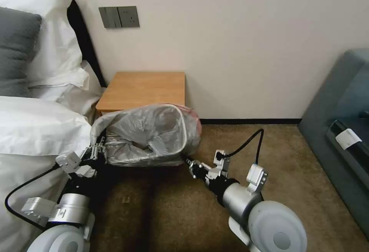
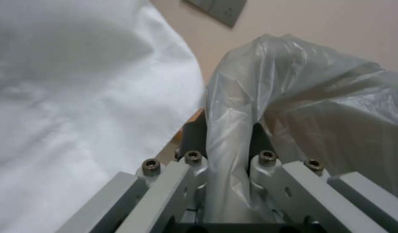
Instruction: Pick up the garbage bag from the table and place it over the trash can.
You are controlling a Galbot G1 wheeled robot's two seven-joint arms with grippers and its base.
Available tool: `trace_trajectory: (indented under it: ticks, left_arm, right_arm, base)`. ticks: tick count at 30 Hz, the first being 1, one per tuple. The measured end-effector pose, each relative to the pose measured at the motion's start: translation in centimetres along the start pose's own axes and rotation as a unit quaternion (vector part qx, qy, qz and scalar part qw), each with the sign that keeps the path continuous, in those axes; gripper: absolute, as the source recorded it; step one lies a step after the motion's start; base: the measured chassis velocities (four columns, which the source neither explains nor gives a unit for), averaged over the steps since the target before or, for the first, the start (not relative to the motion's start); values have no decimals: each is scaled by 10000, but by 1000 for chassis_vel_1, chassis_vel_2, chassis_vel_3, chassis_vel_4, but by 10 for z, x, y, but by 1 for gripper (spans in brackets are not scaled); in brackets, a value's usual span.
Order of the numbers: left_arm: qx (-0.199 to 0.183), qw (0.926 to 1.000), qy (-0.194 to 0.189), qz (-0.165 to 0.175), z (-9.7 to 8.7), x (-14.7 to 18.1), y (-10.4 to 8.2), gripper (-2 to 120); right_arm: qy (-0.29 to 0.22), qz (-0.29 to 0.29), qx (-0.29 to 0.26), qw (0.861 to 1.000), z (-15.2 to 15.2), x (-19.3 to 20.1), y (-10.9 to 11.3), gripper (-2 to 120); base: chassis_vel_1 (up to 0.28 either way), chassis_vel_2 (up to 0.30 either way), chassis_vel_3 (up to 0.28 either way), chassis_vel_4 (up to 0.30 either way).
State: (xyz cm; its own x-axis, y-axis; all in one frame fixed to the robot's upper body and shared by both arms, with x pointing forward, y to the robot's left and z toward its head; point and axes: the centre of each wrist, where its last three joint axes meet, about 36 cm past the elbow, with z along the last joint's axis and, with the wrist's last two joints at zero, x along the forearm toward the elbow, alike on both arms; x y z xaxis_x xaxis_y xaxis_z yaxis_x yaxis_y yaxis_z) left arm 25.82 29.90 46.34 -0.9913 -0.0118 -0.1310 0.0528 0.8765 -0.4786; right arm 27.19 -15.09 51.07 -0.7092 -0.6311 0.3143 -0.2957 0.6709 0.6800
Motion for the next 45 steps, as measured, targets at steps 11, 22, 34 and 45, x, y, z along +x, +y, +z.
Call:
trace_trajectory:
  ticks: [11, 22, 34, 45]
  left_arm:
    - [183, 9997, 22, -139, -2, 0, 20, 7]
    - [112, 9996, 41, 250, -7, 4, 24, 7]
    - [116, 9992, 19, 389, -12, 3, 15, 7]
    - [145, 9989, 32, 447, -12, 2, 9, 7]
  right_arm:
    - [-1570, -1005, 929, 9781, 24, 15, -35, 57]
    - [-2396, -1371, -166, 9610, -24, -21, -31, 97]
    - [-2058, -1668, -616, 9623, -20, -55, -41, 98]
    - [-2031, -1805, -887, 9583, -19, -62, -37, 58]
  base:
    - [0, 0, 0, 0]
    - [0, 0, 0, 0]
    - [0, 0, 0, 0]
    - [0, 0, 0, 0]
